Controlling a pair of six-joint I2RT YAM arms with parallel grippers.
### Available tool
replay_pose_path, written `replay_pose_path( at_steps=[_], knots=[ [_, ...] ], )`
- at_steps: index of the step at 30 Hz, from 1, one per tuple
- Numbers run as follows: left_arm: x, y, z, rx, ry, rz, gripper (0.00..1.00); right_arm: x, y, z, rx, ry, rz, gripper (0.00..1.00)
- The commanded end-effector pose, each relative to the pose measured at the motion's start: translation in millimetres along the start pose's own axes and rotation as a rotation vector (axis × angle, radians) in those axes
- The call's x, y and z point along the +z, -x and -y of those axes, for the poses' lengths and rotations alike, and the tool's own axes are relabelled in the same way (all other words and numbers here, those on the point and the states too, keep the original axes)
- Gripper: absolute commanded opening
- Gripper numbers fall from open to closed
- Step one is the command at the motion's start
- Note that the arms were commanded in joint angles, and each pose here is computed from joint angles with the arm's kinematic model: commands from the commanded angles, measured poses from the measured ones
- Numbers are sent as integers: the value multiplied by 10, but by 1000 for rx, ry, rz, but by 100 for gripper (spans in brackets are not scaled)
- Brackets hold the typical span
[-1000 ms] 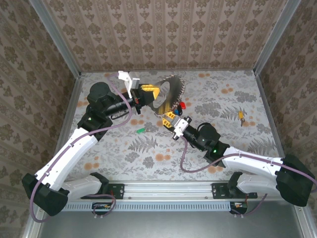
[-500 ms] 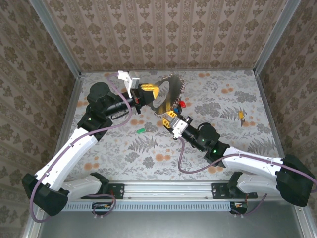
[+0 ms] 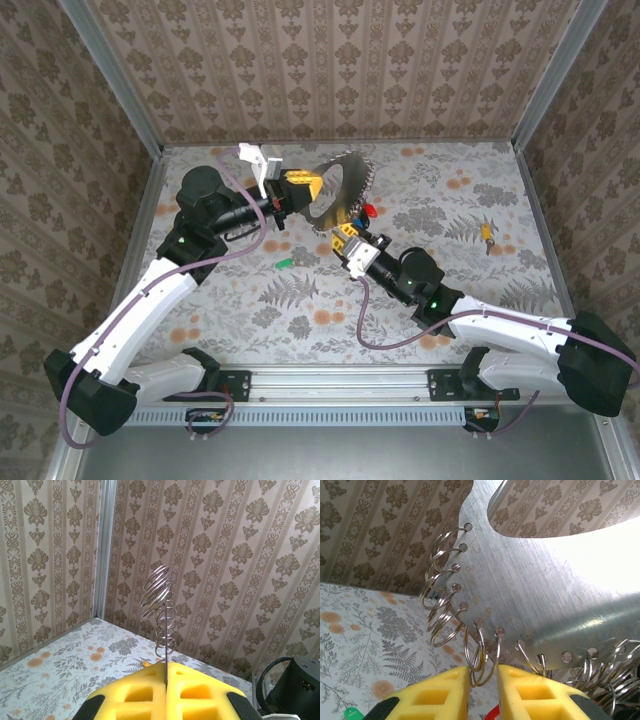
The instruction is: Put the keys on the keyring
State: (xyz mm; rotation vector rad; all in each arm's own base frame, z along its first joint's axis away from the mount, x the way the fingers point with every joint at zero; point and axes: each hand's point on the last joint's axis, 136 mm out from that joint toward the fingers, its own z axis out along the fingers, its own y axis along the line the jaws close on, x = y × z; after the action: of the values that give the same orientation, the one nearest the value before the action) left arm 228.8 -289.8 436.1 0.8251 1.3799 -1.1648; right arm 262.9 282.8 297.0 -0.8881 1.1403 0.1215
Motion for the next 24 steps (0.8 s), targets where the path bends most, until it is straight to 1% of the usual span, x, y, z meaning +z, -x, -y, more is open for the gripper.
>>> replay_pose_path(
  at_steps=[1, 17, 20, 22, 24],
  knots=[
    [-79, 231, 179, 66, -33, 64, 0, -30, 45, 75, -17, -29, 0, 24],
    [-60, 227, 197, 69, -37, 56, 0, -57, 11, 33, -43, 6, -24, 26],
    [-62, 222, 208, 71, -40, 53, 0, -62, 17, 51, -42, 0, -23, 23],
    [-64, 214, 204, 69, -37, 52, 0, -61, 35, 58, -40, -3, -16, 18],
    [-62, 206, 199, 67, -36, 50, 0, -60, 62, 78, -37, -8, -9, 16]
  ],
)
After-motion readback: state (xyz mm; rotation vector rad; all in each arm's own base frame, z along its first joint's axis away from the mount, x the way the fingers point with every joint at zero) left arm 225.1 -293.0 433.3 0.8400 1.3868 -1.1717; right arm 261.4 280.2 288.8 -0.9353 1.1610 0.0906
